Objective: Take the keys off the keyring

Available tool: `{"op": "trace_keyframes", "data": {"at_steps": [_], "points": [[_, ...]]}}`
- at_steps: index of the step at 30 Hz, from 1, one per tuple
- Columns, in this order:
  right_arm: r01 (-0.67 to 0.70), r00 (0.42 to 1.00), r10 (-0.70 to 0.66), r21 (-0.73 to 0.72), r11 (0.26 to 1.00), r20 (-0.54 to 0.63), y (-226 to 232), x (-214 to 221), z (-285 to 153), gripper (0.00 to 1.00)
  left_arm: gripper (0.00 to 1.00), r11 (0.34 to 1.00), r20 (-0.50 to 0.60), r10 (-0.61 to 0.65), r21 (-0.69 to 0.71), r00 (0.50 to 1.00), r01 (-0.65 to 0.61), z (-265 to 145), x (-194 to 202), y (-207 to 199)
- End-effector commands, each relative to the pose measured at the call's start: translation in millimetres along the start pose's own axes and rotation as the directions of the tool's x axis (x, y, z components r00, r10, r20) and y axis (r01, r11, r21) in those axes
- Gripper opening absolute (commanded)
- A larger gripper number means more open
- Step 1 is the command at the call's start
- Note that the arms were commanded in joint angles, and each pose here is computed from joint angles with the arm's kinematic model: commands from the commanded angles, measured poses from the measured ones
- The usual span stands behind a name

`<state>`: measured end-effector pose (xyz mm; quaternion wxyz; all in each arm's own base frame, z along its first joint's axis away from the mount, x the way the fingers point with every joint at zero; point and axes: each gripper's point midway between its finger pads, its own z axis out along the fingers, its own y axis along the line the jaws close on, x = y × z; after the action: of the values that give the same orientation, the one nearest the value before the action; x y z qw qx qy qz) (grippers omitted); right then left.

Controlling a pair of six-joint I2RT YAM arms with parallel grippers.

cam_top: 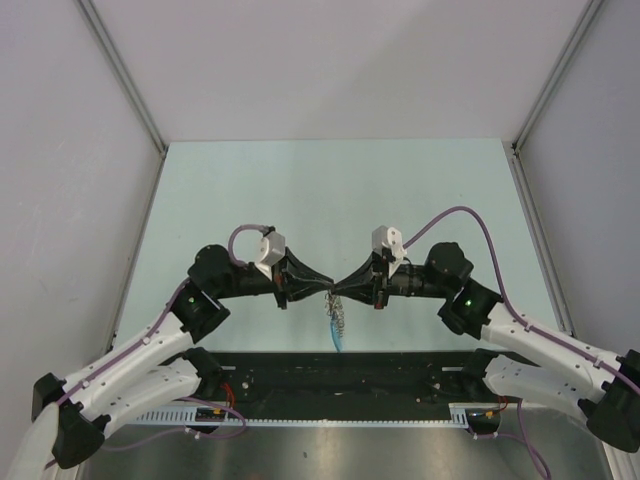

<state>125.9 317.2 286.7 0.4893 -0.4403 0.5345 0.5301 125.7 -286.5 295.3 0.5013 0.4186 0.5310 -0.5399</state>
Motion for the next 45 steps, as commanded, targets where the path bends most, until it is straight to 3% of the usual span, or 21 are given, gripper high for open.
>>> {"op": "trace_keyframes", "data": {"at_steps": [1, 5, 10, 14, 21, 29, 45], "points": [[0.078, 0.996, -0.081, 0.082, 0.994, 0.027, -9.2, -13.8, -8.7, 0.0, 0.12, 0.997, 0.031, 0.076, -0.028, 0.997, -0.075, -0.9, -27.1, 0.1], [0.111, 0.994, -0.113, 0.14, 0.984, 0.0, -17.3, -13.0, -19.7, 0.0, 0.33, 0.993, -0.003, 0.099, -0.062, 0.995, -0.099, -4.9, -25.5, 4.5], [0.13, 0.989, -0.116, 0.179, 0.975, -0.086, -24.7, -10.6, -29.5, 0.0, 0.41, 0.988, -0.055, 0.132, -0.069, 0.99, -0.135, -5.8, -27.9, 7.1], [0.138, 0.977, -0.101, 0.199, 0.97, -0.187, -30.6, -6.2, -34.7, 0.0, 0.45, 0.99, -0.176, 0.131, -0.02, 0.976, -0.136, -2.0, -10.9, 10.7], [0.083, 0.939, -0.019, 0.172, 0.982, -0.343, -22.4, -9.6, -44.8, 0.0, 0.46, 0.985, -0.223, 0.157, 0.112, 0.962, -0.134, 7.7, -11.9, 0.9], [-0.056, 0.88, 0.104, 0.116, 0.992, -0.463, -5.7, -10.8, -48.6, 0.0, 0.47, 0.983, -0.234, 0.153, 0.14, 0.96, -0.122, 14.9, -6.7, 4.7], [-0.168, 0.834, 0.178, 0.067, 0.984, -0.522, -0.4, -7.0, -37.5, 0.0, 0.44, 0.982, -0.213, 0.068, 0.187, 0.975, -0.027, 27.4, 1.2, 2.5]]}}
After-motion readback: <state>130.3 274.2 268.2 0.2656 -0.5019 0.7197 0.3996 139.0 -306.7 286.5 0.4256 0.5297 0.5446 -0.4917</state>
